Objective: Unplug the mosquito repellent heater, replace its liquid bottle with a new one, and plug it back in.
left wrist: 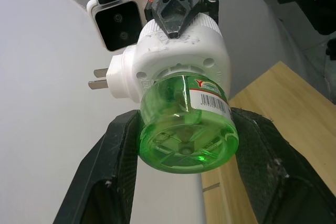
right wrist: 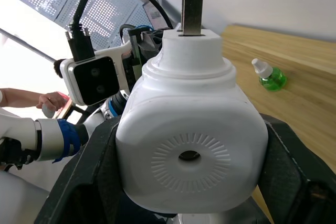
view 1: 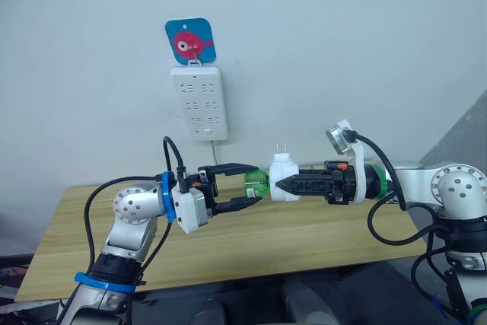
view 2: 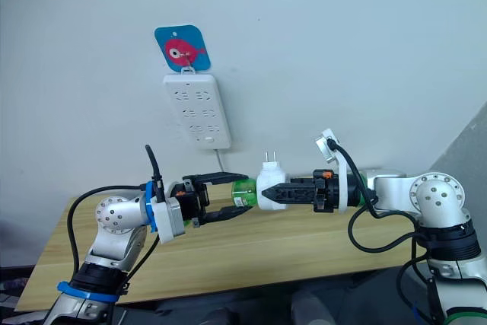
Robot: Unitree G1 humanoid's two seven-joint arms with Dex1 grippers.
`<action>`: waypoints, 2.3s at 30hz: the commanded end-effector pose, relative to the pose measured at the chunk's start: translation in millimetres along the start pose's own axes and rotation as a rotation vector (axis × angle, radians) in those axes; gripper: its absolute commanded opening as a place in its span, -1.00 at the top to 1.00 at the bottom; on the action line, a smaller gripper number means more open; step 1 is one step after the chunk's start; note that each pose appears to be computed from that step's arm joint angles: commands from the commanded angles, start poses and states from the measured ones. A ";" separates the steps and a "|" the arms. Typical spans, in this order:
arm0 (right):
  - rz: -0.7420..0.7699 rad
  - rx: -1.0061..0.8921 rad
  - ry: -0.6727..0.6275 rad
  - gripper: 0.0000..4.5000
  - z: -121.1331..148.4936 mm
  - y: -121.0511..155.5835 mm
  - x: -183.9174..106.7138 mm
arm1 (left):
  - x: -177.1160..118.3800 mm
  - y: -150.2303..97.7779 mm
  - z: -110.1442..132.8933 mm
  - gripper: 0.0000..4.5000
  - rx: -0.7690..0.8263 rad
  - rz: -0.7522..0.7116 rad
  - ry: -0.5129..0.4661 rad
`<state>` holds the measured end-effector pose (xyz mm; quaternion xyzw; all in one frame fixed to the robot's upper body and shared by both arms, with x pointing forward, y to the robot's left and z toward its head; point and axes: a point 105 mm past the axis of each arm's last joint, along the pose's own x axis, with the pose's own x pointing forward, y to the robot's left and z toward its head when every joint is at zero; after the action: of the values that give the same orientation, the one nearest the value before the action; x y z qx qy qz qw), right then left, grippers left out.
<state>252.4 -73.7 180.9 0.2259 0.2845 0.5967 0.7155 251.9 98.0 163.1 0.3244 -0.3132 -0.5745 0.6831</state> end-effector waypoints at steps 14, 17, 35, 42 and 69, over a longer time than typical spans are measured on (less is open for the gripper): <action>0.079 -0.255 0.071 -0.33 4.3 30.2 5.9 | -18.9 10.6 -9.0 -0.01 -1.213 -0.195 0.337; 0.076 -0.305 0.087 -0.33 3.2 31.1 7.2 | -15.7 17.4 -6.7 -0.01 -1.287 -0.166 0.327; 0.108 -0.753 0.162 -0.33 -0.1 37.4 8.2 | -14.3 17.8 2.6 -0.01 -1.404 -0.161 0.301; 0.112 -0.721 0.136 -0.33 1.8 37.3 9.9 | -7.3 24.3 6.6 -0.32 -1.308 -0.159 0.234; -0.011 -0.594 0.028 -0.33 16.2 14.0 9.9 | -29.3 37.7 -7.9 -1.00 -1.047 -0.006 0.259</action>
<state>256.8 -61.4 190.3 -0.0064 0.1293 0.6467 0.7517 273.4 127.7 175.3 -0.0113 0.1349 -0.6166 0.7755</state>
